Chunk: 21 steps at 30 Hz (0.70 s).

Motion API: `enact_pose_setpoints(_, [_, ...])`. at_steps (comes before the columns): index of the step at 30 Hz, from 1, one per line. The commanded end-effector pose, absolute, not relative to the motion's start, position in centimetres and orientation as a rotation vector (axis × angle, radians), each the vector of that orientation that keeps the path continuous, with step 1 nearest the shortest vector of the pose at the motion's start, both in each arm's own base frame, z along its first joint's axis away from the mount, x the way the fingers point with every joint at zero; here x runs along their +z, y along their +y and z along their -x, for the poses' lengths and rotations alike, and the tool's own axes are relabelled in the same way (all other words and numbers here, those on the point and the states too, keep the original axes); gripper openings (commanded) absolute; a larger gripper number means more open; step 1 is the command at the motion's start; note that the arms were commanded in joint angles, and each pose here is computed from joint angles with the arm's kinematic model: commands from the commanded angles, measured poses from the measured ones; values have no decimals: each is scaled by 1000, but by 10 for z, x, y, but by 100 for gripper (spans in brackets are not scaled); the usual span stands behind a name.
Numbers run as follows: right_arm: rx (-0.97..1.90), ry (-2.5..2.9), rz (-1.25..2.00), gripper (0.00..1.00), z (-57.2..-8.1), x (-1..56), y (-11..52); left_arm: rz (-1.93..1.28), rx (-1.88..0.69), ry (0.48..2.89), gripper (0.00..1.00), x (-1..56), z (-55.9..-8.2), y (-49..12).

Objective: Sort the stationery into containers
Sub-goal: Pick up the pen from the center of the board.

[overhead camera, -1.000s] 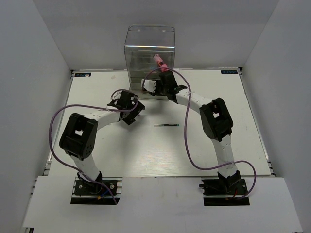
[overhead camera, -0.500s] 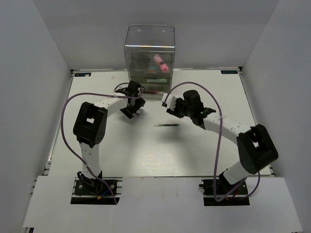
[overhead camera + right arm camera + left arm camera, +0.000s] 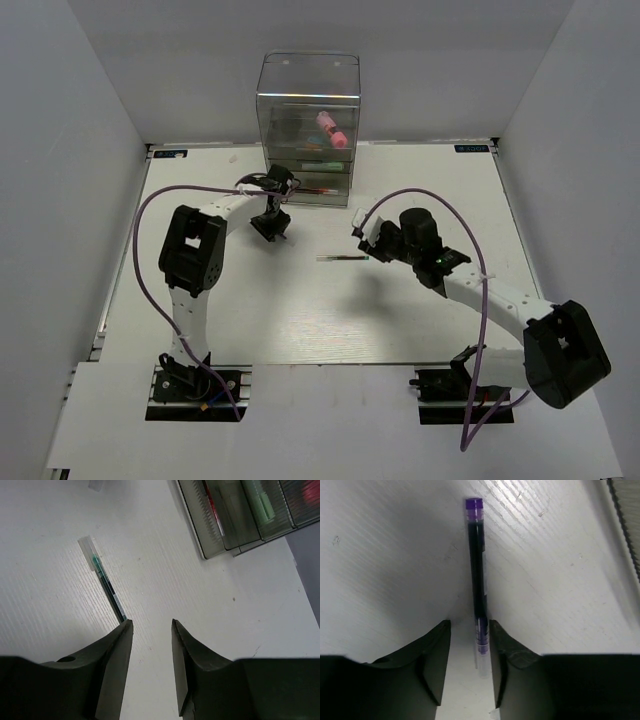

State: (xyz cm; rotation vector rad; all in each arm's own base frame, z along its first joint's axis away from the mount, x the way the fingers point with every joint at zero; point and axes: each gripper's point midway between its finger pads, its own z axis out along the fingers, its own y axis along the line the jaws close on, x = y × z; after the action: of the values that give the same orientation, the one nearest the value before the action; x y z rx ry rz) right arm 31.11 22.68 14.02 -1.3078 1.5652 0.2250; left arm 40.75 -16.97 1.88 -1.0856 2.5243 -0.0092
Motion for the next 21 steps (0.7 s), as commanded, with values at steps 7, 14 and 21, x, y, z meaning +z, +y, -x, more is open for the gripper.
enact_pose_setpoints(7, [236,1509,1249,43,-307,155,223,1103,197,2684,28,-24,-375,-161])
enact_pose_setpoints(14, [239,1520,1246,47,-304,149,219,1079,121,2709,10,-23,-356,-161])
enact_pose_setpoints(21, [236,1528,1211,90,-307,145,212,931,-372,2572,0,51,-362,-194])
